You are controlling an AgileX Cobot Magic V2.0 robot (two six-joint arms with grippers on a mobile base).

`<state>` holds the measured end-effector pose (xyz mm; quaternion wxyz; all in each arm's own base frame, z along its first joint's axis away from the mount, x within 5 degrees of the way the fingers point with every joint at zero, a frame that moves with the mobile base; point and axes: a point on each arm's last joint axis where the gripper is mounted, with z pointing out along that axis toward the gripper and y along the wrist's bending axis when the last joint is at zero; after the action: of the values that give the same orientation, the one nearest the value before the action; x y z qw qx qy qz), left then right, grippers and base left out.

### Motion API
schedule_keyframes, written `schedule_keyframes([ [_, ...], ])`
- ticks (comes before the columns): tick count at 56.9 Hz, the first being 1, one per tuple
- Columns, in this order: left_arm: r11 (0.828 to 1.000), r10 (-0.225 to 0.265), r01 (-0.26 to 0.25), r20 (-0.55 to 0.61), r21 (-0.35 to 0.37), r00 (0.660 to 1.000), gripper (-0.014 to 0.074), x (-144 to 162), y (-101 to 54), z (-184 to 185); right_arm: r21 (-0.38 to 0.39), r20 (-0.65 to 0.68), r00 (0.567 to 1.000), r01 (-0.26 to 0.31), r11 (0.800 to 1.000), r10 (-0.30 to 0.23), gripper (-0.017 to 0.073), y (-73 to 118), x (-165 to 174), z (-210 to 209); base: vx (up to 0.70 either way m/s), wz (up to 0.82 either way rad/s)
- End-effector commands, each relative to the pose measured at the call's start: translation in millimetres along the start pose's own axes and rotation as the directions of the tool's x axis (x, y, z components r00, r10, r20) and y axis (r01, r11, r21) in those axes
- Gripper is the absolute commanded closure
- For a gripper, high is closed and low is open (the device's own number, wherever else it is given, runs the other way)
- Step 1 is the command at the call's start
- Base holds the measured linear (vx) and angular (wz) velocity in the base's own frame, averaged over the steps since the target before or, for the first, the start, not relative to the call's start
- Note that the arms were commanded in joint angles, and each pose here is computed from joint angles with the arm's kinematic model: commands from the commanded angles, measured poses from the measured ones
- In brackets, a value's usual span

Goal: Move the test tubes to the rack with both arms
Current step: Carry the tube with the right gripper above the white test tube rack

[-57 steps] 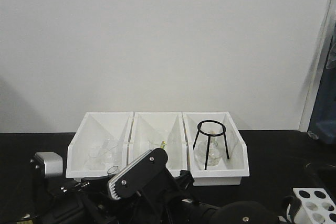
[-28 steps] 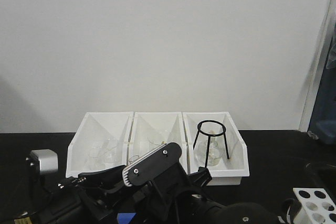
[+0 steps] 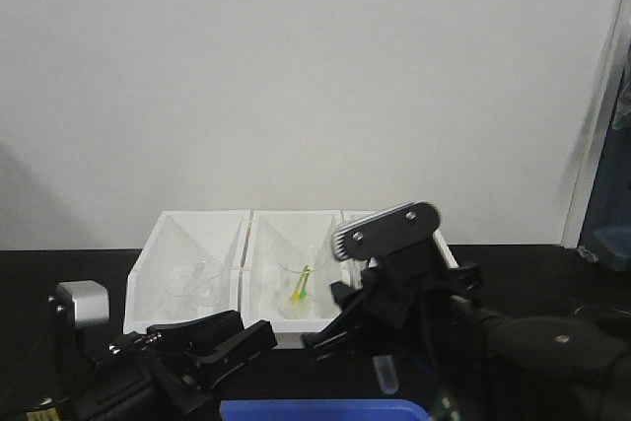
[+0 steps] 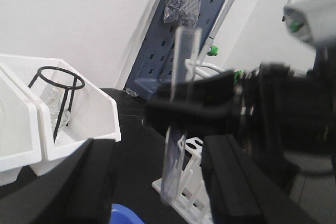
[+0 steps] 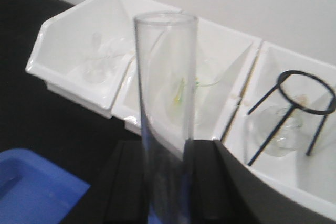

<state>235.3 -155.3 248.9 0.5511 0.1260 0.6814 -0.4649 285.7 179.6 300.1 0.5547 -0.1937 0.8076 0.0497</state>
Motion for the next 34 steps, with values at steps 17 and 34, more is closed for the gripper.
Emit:
schedule_keyframes([
  [17, 0.998, 0.003, -0.009, 0.105, 0.063, 0.994, 0.0125, -19.2, -11.0, 1.5, 0.146, 0.291, 0.952, -0.137, 0.98, 0.09, 0.0565, -117.5, -52.6, -80.7, 0.0, 0.0],
  [34, 0.998, 0.003, -0.009, 0.104, 0.061, 0.995, 0.0125, -19.1, -10.9, 1.5, 0.304, 0.247, 0.96, -0.207, 0.93, 0.133, 0.0565, -159.6, 6.3, -124.8, 0.0, 0.0],
])
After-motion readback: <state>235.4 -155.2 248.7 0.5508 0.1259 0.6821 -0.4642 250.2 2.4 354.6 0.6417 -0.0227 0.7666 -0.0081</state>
